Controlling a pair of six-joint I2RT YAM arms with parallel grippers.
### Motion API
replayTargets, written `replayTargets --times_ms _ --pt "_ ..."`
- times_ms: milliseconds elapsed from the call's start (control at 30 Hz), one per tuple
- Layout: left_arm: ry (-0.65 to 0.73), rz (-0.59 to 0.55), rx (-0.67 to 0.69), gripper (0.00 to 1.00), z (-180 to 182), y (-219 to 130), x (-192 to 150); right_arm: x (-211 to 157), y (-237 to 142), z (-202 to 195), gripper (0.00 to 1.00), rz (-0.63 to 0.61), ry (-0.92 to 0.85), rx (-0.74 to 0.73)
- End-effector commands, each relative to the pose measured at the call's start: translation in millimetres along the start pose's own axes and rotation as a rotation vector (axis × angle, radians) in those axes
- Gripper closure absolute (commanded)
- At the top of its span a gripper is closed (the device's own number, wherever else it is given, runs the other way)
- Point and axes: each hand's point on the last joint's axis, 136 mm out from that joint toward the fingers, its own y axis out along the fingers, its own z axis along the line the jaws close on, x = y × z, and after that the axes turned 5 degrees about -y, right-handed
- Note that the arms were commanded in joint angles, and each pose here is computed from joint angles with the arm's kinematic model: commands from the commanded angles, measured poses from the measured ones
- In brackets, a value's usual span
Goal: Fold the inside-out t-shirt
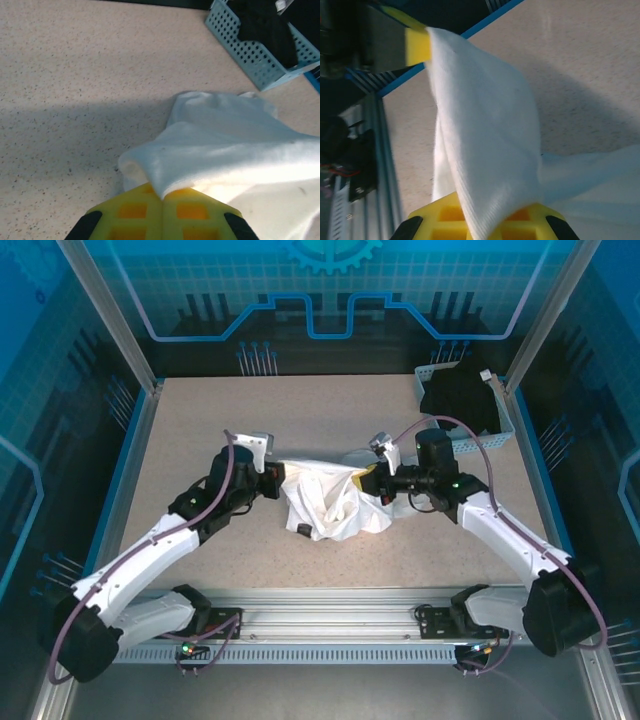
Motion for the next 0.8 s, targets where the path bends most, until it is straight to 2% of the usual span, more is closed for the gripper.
replayTargets --times_ms 0,100,333,400,433,500,567,667,767 --pt "0.038 0.028 0.051 1.00 11 10 -8 -5 4 9 1.00 0.057 0.115 0.132" --pt "0.044 0.065 0.056 1.00 12 18 -14 -9 12 2 1.00 0.084 0.157 0.149" --pt "0.044 0.117 0.066 0.98 15 24 -25 -15 19 -15 1.00 0.101 0.208 0.078" --pt "0.039 0.131 0.107 0.67 21 24 -27 -13 19 -16 1.00 0.089 0.219 0.075" --pt "0.038 0.132 0.132 0.56 24 21 -28 -13 20 -17 1.00 0.086 0.226 0.071" --pt "0.061 0.119 0.171 0.41 23 12 -30 -10 21 -19 1.00 0.075 0.234 0.066" --pt "0.098 0.087 0.152 0.32 11 2 -33 -8 20 -20 1.00 0.068 0.239 0.059" --pt "0.134 0.075 0.004 0.25 -26 -10 -48 -7 20 -23 1.00 0.066 0.243 0.042" --pt "0.152 0.144 -0.209 0.28 -69 -11 -73 -5 21 -24 1.00 0.061 0.241 0.038"
